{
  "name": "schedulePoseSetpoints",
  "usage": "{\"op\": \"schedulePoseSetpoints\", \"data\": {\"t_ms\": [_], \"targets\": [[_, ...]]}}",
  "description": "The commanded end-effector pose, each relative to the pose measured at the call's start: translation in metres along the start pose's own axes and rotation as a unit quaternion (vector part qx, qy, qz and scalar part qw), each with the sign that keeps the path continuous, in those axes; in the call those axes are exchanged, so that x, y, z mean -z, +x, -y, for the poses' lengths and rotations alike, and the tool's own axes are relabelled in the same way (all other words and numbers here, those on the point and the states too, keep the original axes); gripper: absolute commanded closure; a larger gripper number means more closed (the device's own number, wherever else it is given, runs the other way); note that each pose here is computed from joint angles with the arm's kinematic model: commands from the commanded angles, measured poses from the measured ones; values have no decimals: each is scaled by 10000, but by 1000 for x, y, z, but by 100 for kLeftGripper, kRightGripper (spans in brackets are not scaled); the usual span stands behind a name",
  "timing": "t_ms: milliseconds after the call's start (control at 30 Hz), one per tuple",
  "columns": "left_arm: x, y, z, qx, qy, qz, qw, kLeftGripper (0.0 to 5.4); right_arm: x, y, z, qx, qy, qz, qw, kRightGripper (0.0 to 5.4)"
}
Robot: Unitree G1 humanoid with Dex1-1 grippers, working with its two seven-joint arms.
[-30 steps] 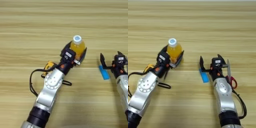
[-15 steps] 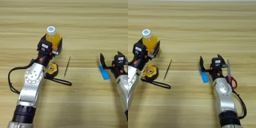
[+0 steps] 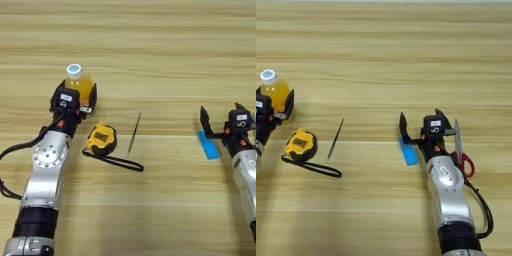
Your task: Move the objects on the table
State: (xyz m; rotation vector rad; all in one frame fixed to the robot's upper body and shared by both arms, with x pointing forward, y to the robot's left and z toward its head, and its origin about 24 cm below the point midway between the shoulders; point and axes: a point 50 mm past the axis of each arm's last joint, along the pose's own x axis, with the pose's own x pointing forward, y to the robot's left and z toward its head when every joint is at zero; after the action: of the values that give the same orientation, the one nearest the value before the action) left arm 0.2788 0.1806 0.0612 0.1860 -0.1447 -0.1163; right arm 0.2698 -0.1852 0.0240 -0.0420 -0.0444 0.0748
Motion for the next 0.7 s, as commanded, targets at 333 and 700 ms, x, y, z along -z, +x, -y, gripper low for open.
{"op": "schedulePoseSetpoints", "data": {"t_ms": [333, 700], "targets": [[17, 5, -9, -158, 385, -294, 9987, 193, -2, -1, 0, 20, -28, -19, 10000, 0], [28, 2, -9, -185, 434, -421, 9980, 193, -2, -1, 1, 18, -31, -23, 10000, 0]]}}
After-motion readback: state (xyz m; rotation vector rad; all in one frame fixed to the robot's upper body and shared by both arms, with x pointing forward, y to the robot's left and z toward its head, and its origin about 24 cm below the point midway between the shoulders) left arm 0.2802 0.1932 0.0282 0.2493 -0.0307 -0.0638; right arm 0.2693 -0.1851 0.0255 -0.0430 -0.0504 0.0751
